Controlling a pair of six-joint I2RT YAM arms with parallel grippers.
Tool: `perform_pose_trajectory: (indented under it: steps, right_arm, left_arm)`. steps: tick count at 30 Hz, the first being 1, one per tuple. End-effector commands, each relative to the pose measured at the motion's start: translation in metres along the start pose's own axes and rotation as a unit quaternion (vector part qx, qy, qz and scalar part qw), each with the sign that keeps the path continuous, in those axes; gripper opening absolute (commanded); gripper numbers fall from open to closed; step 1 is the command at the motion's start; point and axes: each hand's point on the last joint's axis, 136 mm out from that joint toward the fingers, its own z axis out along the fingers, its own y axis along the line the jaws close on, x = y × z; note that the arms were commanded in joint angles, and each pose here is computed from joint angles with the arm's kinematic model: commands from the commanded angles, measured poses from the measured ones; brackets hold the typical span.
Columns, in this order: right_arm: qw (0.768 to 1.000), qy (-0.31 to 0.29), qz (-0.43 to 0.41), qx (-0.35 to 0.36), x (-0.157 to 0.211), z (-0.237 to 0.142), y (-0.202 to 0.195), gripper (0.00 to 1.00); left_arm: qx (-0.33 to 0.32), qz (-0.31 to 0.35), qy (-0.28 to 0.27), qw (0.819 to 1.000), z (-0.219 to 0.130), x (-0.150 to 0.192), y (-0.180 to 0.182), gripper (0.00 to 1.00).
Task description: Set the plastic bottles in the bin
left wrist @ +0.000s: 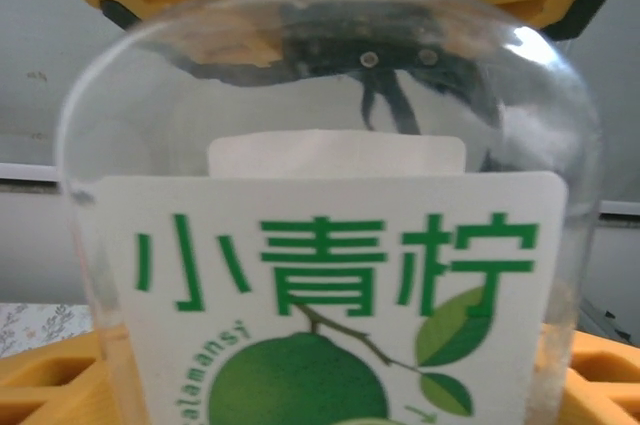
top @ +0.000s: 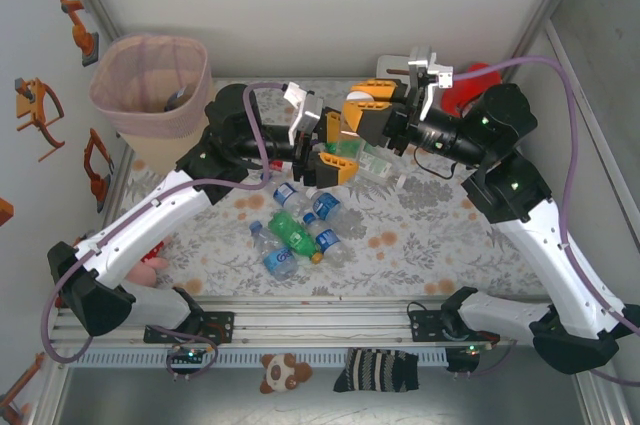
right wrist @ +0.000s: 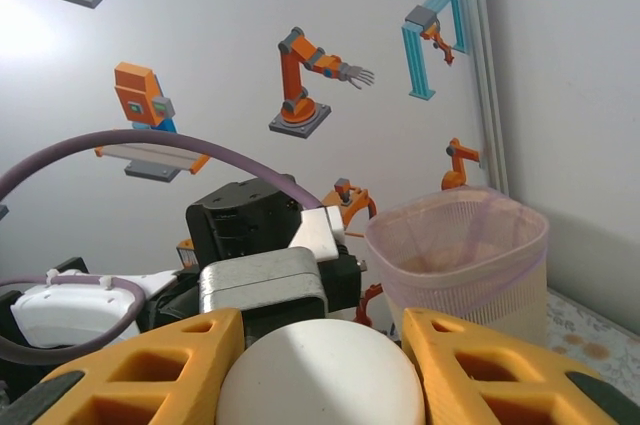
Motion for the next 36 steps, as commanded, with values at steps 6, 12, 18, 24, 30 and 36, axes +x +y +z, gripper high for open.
perform_pose_trajectory:
  steps: [6, 12, 18, 24, 30, 36]
  right_arm:
    - [1.0, -0.012, -0.014, 0.002, -0.008, -0.008, 0.006, 0.4]
    - [1.0, -0.01, -0.017, 0.02, -0.006, -0.011, 0.002, 0.67]
    - [0.998, -0.012, -0.022, 0.056, -0.008, -0.021, -0.003, 0.78]
    - [0.992, -0.028, -0.038, 0.114, -0.012, -0.041, -0.012, 0.78]
    - [0.988, -0.028, -0.035, 0.149, -0.004, -0.055, -0.018, 0.78]
    - [0.986, -0.012, -0.027, 0.167, 0.005, -0.056, -0.026, 0.78]
  left_arm:
    - [-0.009, 0.038, -0.024, 0.999, -0.007, -0.026, -0.008, 0.64]
    - [-0.025, 0.037, -0.021, 0.999, -0.007, -0.024, -0.002, 0.63]
    - [-0.061, 0.042, -0.013, 0.997, -0.012, -0.023, 0.008, 0.63]
    - [-0.133, 0.032, -0.003, 0.991, -0.026, -0.023, 0.032, 0.62]
    - [-0.254, -0.003, -0.009, 0.967, -0.066, -0.028, 0.074, 0.62]
    - [-0.371, -0.034, -0.006, 0.928, -0.116, -0.031, 0.106, 0.6]
